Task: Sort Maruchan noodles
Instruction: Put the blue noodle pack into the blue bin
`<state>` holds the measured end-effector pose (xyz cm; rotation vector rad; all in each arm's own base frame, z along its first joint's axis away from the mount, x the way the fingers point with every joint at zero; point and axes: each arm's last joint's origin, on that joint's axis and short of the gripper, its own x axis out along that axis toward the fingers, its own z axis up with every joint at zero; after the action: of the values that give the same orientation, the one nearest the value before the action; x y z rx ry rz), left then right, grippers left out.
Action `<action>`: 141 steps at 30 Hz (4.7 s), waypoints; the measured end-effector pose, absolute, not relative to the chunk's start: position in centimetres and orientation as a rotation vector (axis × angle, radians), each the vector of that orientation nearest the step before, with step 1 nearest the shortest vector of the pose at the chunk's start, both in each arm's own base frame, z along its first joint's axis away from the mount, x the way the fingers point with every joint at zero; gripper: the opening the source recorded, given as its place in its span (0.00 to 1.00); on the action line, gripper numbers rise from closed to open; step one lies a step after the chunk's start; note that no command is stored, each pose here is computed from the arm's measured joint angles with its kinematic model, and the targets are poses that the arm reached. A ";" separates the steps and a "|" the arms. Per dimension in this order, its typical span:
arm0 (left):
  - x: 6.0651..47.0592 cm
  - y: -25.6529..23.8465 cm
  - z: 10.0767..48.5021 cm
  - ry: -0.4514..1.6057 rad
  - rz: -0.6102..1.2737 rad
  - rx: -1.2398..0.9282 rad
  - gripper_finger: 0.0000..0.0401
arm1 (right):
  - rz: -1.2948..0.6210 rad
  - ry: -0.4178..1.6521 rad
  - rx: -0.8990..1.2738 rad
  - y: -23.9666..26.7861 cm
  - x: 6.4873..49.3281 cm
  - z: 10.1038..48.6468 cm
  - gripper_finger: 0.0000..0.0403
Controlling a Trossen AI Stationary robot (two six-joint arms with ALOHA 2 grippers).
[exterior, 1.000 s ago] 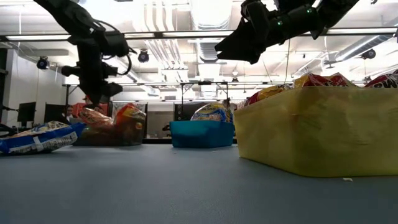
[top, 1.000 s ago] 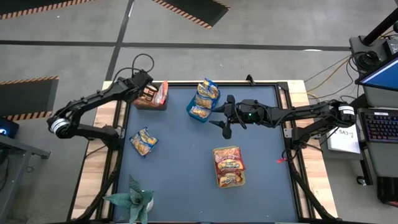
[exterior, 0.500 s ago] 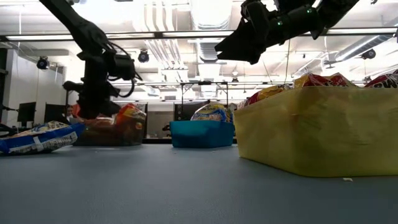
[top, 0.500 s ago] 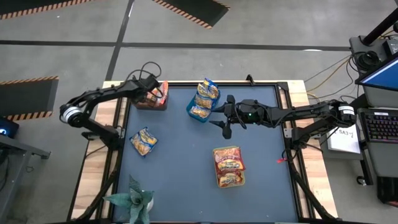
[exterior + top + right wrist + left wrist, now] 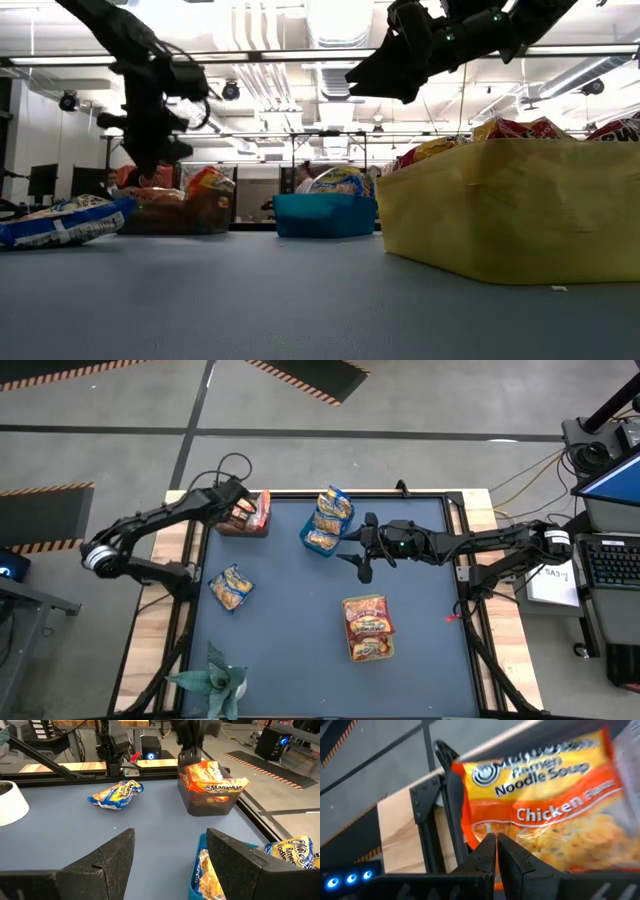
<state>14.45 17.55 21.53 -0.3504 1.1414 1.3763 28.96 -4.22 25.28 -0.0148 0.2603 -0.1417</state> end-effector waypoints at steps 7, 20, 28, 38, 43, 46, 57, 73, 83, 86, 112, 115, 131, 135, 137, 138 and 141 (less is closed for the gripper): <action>14.4 14.9 24.4 0.986 1.214 -0.379 0.00 | -0.142 0.261 -0.015 -4.2 29.0 25.3 0.58; 15.7 9.1 25.5 1.034 0.698 -0.402 0.00 | -0.143 0.261 -0.008 -4.2 29.0 25.2 0.58; 14.6 7.5 24.5 1.265 0.576 -0.480 0.03 | -0.142 0.268 -0.008 -4.2 28.9 25.0 0.58; 13.4 6.8 21.4 1.406 0.525 -0.444 0.27 | -0.142 0.285 -0.009 -4.2 28.7 24.4 0.58; 13.6 6.7 21.4 1.392 0.455 -0.465 0.41 | -0.140 0.289 -0.018 -4.2 28.6 24.3 0.58; 13.8 6.6 21.5 1.359 0.397 -0.475 0.44 | -0.140 0.290 -0.021 -4.2 28.6 24.3 0.58; 14.1 6.9 20.6 1.391 0.488 -0.541 0.42 | -0.137 0.291 -0.036 -4.2 28.6 24.3 0.58; 15.6 7.7 17.6 1.579 0.564 -0.602 0.42 | -0.136 0.292 -0.041 -4.2 28.6 24.3 0.58; 15.8 7.7 16.8 1.624 0.570 -0.648 0.26 | -0.137 0.298 -0.030 -4.2 28.5 24.1 0.58; 15.8 7.7 16.8 1.621 0.570 -0.650 0.17 | -0.137 0.299 -0.029 -4.2 28.5 24.0 0.58; 17.2 4.2 17.9 1.589 0.083 -0.549 0.00 | -0.140 0.297 -0.020 -4.2 28.5 24.0 0.58; 17.0 4.2 16.9 1.627 0.099 -0.561 0.00 | -0.140 0.297 -0.020 -4.2 28.5 24.0 0.58; 23.1 5.5 21.5 1.182 0.052 -0.310 0.00 | -0.142 0.297 -0.003 -4.2 28.5 24.0 0.58; 23.2 5.6 23.2 1.135 0.030 -0.263 0.00 | -0.143 0.305 0.004 -4.2 28.5 24.0 0.58; 23.1 5.5 23.2 1.140 0.029 -0.264 0.00 | -0.147 0.303 0.033 -4.2 28.5 24.0 0.58; 23.0 5.5 23.2 1.144 0.029 -0.266 0.00 | -0.150 0.304 0.051 -4.2 28.5 23.9 0.58; 22.3 4.9 22.7 1.210 0.017 -0.276 0.00 | -0.160 0.330 0.114 -4.1 28.4 23.6 0.58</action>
<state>22.25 4.91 22.74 -0.2761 1.2104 0.0174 28.41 -4.14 23.65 0.1138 0.3298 -0.1602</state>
